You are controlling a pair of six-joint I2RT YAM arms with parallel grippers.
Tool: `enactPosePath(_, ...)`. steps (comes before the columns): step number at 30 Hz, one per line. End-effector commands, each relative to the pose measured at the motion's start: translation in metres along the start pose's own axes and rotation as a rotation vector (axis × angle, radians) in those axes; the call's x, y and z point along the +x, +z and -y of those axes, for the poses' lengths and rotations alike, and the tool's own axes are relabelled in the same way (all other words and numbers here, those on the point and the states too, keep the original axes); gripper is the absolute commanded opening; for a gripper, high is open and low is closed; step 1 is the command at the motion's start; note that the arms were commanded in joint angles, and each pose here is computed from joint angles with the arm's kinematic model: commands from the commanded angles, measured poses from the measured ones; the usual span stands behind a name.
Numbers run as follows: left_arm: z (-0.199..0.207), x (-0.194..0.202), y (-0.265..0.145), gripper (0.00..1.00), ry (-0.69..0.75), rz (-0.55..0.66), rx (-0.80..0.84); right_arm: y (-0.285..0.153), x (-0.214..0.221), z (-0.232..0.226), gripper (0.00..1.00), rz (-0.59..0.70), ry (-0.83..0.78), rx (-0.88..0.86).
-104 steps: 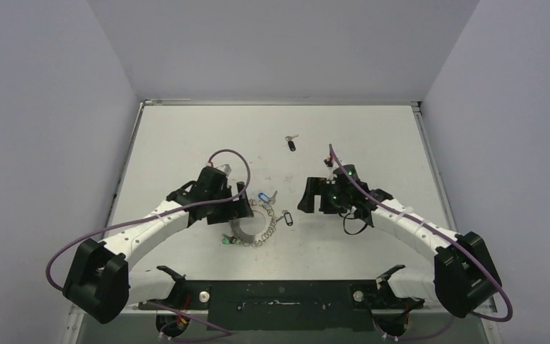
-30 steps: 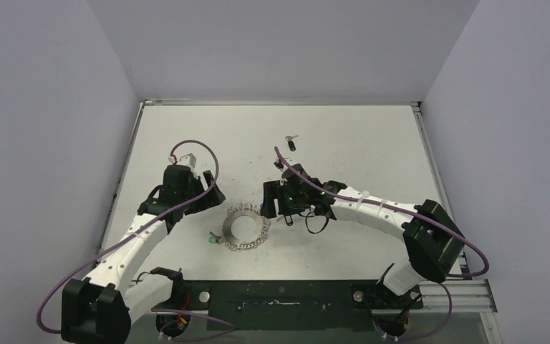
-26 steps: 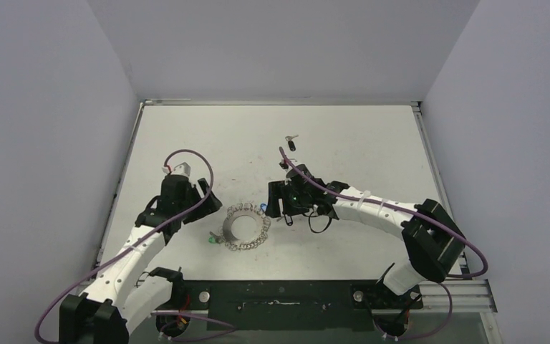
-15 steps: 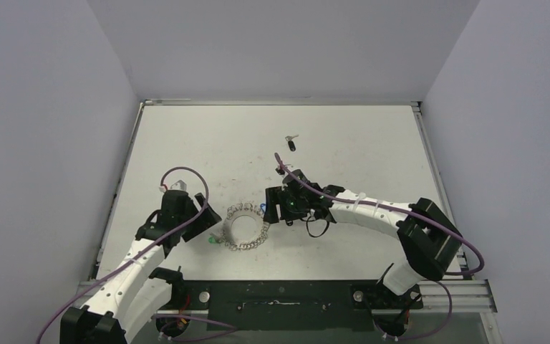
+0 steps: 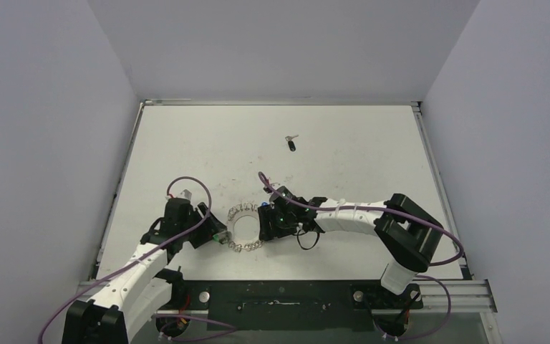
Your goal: Put the keys on the keyring
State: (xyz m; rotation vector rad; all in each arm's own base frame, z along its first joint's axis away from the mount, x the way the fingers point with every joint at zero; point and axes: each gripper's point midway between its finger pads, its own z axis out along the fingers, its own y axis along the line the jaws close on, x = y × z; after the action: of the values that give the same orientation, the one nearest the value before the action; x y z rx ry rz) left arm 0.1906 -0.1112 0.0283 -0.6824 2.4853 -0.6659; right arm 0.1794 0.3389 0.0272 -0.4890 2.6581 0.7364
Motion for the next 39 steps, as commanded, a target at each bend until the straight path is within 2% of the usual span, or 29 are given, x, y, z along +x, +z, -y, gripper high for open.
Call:
enactPosePath(1,0.02,-0.009,0.006,0.56,-0.012,0.023,0.093,0.004,0.006,-0.024,0.52,0.014,-0.026,-0.063)
enactPosePath(7,0.03,-0.017,0.008,0.55,0.017,0.021,0.105,0.005,0.02,-0.036,0.48,0.007,-0.044,-0.083)
enactPosePath(15,0.033,-0.03,-0.011,0.58,0.086,0.034,0.04,-0.028,0.002,-0.03,0.55,0.088,-0.081,-0.027)
enactPosePath(21,0.048,-0.026,-0.025,0.58,0.048,-0.024,0.064,-0.042,-0.011,-0.033,0.57,0.103,-0.087,-0.017)
enactPosePath(25,0.064,-0.02,-0.029,0.58,0.01,-0.072,0.127,-0.042,-0.02,-0.04,0.62,0.102,-0.1,-0.018)
enactPosePath(30,0.066,-0.021,-0.031,0.59,0.012,-0.094,0.108,-0.034,-0.024,-0.053,0.63,0.074,-0.099,-0.046)
enactPosePath(35,0.054,-0.017,-0.029,0.63,0.03,-0.119,0.051,-0.023,-0.025,-0.059,0.65,0.036,-0.107,-0.051)
enactPosePath(37,0.048,-0.015,-0.029,0.7,0.035,-0.129,0.028,-0.021,-0.025,-0.06,0.66,0.026,-0.108,-0.049)
enactPosePath(39,0.041,-0.013,-0.029,0.81,0.036,-0.133,0.0,-0.019,-0.026,-0.059,0.66,0.019,-0.11,-0.046)
